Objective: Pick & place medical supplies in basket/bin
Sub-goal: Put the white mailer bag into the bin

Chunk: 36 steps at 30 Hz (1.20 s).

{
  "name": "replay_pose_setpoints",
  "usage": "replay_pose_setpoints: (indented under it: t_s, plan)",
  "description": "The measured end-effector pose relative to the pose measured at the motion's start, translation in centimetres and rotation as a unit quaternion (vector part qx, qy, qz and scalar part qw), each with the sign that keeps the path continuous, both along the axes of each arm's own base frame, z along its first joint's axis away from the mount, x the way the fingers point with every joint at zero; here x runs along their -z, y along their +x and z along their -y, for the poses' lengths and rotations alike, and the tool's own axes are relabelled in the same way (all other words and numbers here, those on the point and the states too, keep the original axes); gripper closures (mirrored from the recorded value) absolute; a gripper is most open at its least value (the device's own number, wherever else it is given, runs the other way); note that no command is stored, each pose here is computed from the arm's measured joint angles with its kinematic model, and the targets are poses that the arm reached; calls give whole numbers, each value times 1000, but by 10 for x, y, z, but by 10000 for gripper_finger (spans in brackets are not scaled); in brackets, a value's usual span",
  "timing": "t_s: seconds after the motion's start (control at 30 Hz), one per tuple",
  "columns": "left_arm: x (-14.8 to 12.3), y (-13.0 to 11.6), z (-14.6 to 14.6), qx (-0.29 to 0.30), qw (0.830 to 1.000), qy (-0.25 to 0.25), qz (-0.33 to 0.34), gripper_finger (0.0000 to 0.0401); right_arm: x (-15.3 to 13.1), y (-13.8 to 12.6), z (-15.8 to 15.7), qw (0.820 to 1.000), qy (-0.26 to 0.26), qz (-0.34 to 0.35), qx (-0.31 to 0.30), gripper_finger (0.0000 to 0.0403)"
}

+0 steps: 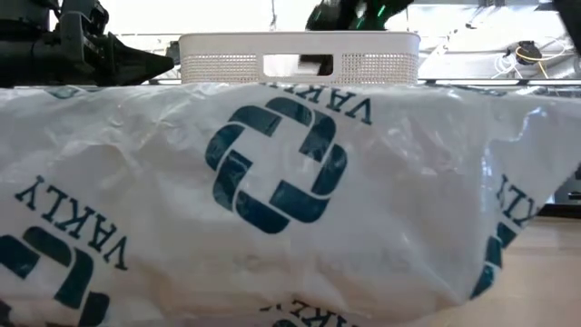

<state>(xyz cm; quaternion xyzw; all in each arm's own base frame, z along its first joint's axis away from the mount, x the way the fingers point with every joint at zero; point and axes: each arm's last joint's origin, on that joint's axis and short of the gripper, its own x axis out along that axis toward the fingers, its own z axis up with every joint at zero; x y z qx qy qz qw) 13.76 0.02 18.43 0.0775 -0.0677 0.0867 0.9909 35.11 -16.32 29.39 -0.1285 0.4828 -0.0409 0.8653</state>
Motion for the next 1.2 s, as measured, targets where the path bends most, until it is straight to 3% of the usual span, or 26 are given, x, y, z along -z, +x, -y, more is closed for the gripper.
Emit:
replay_pose_setpoints:
  t_s: [0.13,0.27,0.37,0.43,0.57,0.7,0.83,1.03,1.1,1.2]
  plan:
    - [1,0,0,0,1000,-2,-3,368,-75,-44,-37,995,-5,99,-20,171]
    - [4,1,0,-1,1000,-3,-20,368,-139,-101,-77,972,26,224,-70,270]
    - [4,1,0,-4,1000,-4,-22,368,-160,-143,-99,957,25,276,-83,368]
    - [4,0,0,-3,1000,-9,-20,368,-162,-169,-111,952,27,292,-88,389]
    - [4,0,0,-3,1000,-9,-20,368,-145,-206,-128,947,71,296,-105,392]
    - [4,0,0,-4,1000,2,-21,368,-111,-228,-137,937,120,307,-116,401]
    - [4,0,0,-4,1000,1,-21,368,-62,-229,-139,918,152,346,-120,402]
    - [4,0,0,-5,1000,1,-21,368,14,-215,-142,882,251,363,-162,402]
    - [4,0,0,-4,1000,-3,-21,368,30,-215,-145,873,261,369,-182,402]
    - [4,0,0,-4,1000,-5,-20,368,43,-218,-146,859,270,402,-165,402]
